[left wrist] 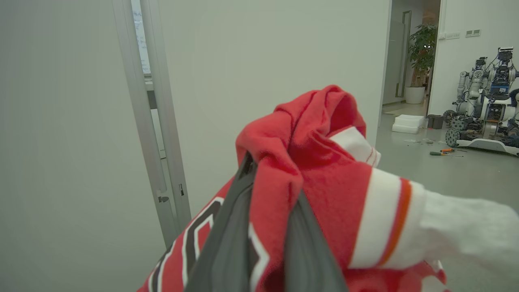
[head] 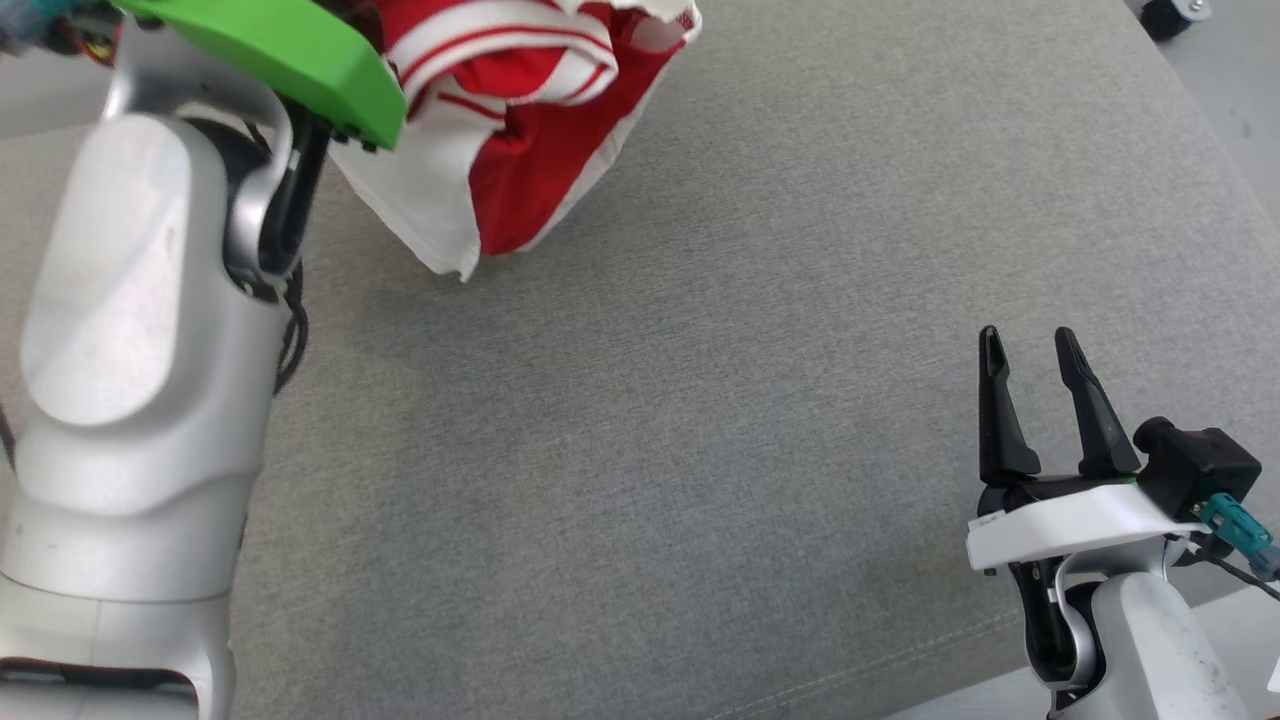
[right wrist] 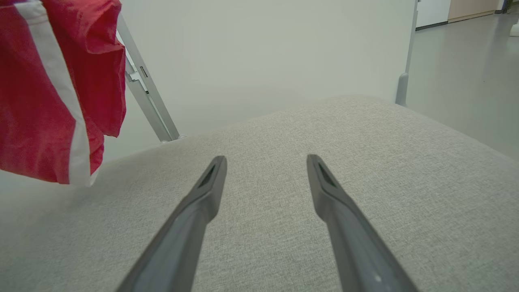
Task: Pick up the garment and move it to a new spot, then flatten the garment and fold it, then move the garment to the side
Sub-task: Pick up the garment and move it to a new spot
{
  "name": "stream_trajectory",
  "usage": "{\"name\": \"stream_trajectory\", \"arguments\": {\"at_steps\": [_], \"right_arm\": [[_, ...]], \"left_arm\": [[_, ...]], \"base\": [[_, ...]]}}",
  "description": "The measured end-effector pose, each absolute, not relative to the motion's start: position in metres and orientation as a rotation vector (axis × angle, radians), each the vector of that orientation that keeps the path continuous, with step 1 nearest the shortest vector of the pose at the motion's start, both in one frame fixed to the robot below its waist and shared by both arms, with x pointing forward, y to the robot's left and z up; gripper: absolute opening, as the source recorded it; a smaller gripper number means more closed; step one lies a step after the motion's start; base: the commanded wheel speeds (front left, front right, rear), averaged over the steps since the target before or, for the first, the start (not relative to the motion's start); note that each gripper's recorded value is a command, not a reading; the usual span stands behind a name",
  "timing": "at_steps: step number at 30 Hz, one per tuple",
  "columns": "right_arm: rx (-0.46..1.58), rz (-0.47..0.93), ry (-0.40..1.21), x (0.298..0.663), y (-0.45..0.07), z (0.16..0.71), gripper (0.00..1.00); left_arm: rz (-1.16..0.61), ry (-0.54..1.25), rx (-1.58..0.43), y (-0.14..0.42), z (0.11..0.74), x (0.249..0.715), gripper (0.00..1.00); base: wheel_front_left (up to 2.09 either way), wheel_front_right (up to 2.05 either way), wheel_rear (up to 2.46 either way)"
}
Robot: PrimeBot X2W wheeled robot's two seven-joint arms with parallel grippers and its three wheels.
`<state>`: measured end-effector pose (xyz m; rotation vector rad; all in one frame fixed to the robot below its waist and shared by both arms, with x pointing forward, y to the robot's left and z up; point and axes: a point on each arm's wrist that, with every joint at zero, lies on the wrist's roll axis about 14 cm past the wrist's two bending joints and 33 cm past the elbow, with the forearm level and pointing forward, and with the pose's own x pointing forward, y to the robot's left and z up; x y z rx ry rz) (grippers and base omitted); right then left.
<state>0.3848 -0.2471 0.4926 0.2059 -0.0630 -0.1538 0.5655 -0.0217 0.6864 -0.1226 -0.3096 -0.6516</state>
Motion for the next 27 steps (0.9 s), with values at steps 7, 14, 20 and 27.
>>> {"name": "stream_trajectory", "arguments": {"at_steps": [7,14,20,27], "right_arm": [[0.209,-0.197,-0.048,0.376,-0.259,0.488,1.0],[0.215,-0.183,-0.022,0.381,-0.254,0.478,1.0],[0.222,-0.136,-0.025,0.388,-0.239,0.48,1.0],[0.213,-0.087,-0.057,0.388,-0.224,0.492,1.0]], "left_arm": [[-0.707,-0.091,-0.214,-0.06,0.587,0.547,0.0],[-0.753,0.135,-0.247,-0.081,0.492,0.501,0.13],[-0.769,0.103,-0.242,-0.083,0.491,0.486,1.0],[-0.699,-0.046,-0.254,-0.059,0.533,0.49,1.0]], "base": [[0.0,0.0,0.0],[0.0,0.0,0.0],[0.0,0.0,0.0],[0.0,0.0,0.0]]}}
